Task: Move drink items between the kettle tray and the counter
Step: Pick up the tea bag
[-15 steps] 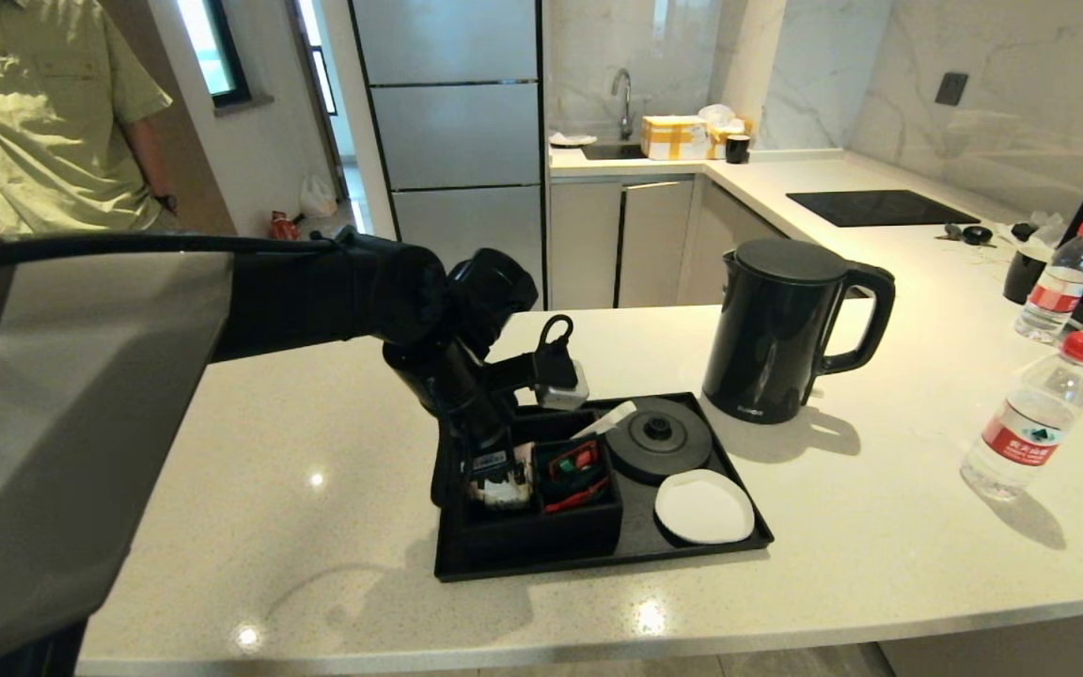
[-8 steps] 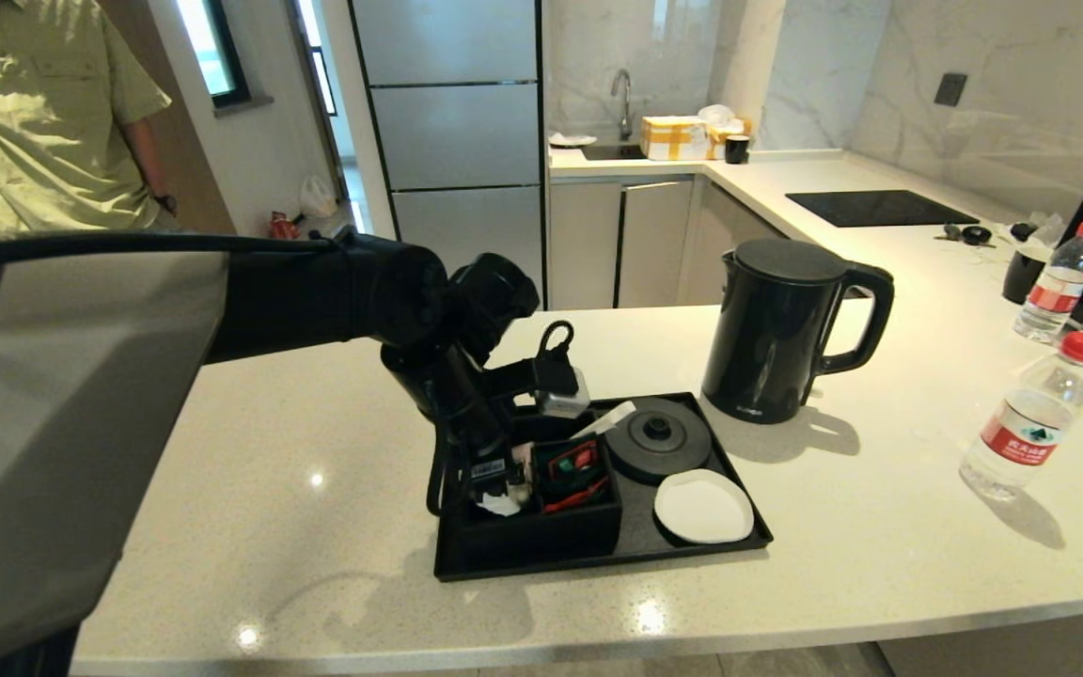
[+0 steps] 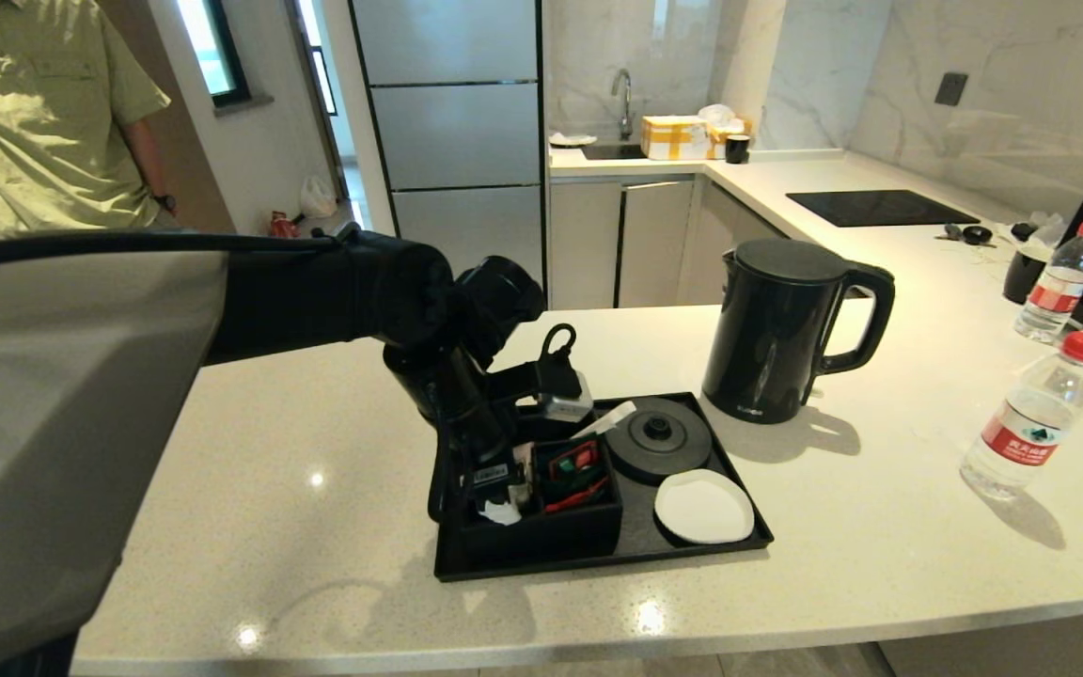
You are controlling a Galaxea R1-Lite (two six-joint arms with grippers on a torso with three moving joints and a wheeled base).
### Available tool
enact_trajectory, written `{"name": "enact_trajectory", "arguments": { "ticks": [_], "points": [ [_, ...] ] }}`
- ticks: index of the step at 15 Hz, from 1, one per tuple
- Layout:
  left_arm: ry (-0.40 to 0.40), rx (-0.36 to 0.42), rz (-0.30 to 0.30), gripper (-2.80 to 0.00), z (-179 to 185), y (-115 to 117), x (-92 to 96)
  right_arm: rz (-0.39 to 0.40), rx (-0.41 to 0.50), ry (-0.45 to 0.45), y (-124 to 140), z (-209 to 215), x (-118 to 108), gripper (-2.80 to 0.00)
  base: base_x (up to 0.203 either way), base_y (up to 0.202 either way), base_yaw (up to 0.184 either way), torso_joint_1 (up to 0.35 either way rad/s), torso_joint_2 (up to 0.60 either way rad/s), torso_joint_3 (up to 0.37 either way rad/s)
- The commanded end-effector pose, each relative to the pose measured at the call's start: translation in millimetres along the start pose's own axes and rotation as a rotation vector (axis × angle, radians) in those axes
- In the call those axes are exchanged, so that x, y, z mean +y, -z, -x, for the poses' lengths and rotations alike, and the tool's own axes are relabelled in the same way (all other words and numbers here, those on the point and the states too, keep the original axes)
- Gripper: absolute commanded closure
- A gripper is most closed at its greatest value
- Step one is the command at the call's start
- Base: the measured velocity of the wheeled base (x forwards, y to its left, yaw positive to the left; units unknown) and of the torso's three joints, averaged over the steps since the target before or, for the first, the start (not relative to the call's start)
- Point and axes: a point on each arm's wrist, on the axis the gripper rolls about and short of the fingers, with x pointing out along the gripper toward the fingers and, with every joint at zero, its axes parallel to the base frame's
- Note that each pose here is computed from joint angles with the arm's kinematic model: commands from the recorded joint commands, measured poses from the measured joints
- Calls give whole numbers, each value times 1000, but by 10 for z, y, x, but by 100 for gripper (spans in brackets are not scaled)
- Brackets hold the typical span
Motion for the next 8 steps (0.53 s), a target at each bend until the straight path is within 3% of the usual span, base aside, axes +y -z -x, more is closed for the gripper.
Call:
{"name": "enact_trajectory", "arguments": {
  "ticks": [1, 8],
  "points": [
    [3, 2, -6, -280, 7, 0, -8, 1, 1, 0, 0, -1, 0, 0, 0, 0, 0, 0, 0, 0],
    [14, 70, 13, -280, 133, -63, -207, 1, 1, 0, 0, -1, 0, 0, 0, 0, 0, 0, 0, 0]
  ]
}}
